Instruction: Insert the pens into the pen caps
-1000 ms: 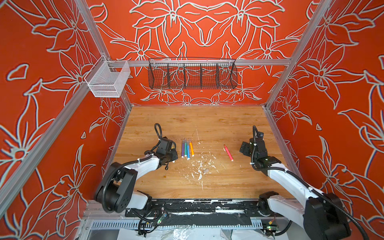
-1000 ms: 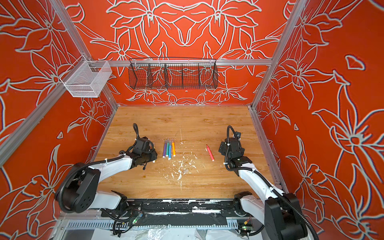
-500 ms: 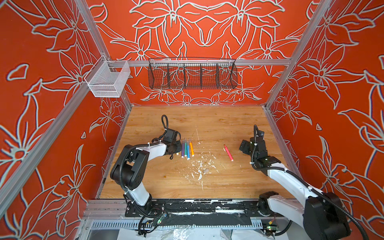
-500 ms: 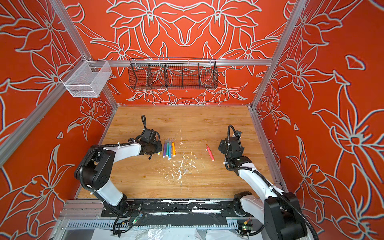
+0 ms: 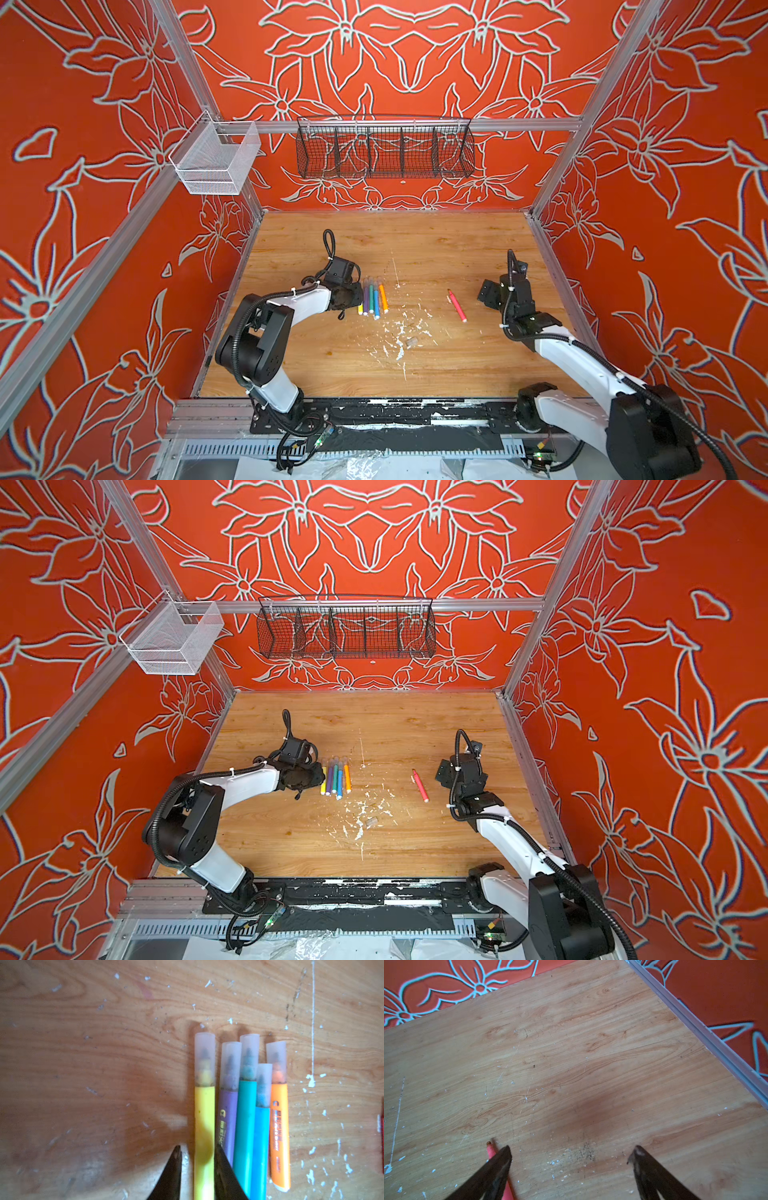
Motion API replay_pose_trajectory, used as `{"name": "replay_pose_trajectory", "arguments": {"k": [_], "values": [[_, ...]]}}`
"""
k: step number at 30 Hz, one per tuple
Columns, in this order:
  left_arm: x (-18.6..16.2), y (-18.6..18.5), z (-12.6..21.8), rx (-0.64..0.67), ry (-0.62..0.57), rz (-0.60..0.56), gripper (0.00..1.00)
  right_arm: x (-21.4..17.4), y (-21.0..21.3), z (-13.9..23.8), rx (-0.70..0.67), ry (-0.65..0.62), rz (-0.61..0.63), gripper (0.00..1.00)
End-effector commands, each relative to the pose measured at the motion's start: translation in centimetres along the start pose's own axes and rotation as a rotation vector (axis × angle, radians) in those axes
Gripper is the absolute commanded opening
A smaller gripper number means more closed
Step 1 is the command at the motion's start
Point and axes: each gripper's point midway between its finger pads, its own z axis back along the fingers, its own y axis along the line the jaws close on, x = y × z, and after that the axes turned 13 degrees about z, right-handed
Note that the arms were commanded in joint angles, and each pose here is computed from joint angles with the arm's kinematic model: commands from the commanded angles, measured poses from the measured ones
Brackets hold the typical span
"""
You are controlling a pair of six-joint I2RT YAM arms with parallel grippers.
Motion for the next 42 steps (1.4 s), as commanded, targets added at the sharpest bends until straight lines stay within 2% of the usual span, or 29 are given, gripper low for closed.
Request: {"name": "replay_pose_trajectory", "arguments": {"k": [1, 6, 10, 13, 14, 18, 21, 30, 33, 42], "values": [[0.5, -1.1, 1.7, -0.035, -0.006, -0.009, 0.28, -0.2, -0.1, -0.4, 0.0, 0.011, -0.006, 0.92], [0.6, -1.7, 3.8, -0.064, -0.025, -0.002, 0.28, -1.0, 1.1, -0.3, 0.06, 0.097, -0.004, 0.84], [0.2, -2.9, 6.6, -0.143, -0.055, 0.013, 0.29, -3.3, 4.1, 0.0, 0.233, 0.208, -0.057, 0.8], [-0.6, -4.2, 8.9, -0.21, -0.088, 0.009, 0.31, -3.9, 5.3, -0.1, 0.277, 0.283, -0.071, 0.63], [-0.9, -4.7, 9.5, -0.23, -0.097, 0.004, 0.31, -4.2, 5.3, -0.2, 0.271, 0.304, -0.07, 0.6], [-2.9, -6.8, 12.1, -0.284, -0.127, -0.052, 0.32, -5.5, 7.0, -0.6, 0.339, 0.356, -0.084, 0.6], [-4.0, -7.9, 13.4, -0.32, -0.132, -0.085, 0.32, -6.1, 8.8, -0.6, 0.392, 0.384, -0.042, 0.61], [-5.7, -7.7, 15.3, -0.396, -0.129, -0.074, 0.34, -7.4, 10.5, -2.1, 0.303, 0.481, 0.116, 0.61], [-5.8, -7.4, 15.3, -0.396, -0.133, -0.07, 0.34, -8.2, 10.7, -2.6, 0.252, 0.535, 0.178, 0.58], [-6.0, -7.3, 14.7, -0.389, -0.123, -0.067, 0.34, -9.5, 13.2, -2.4, 0.314, 0.569, 0.182, 0.47]]}}
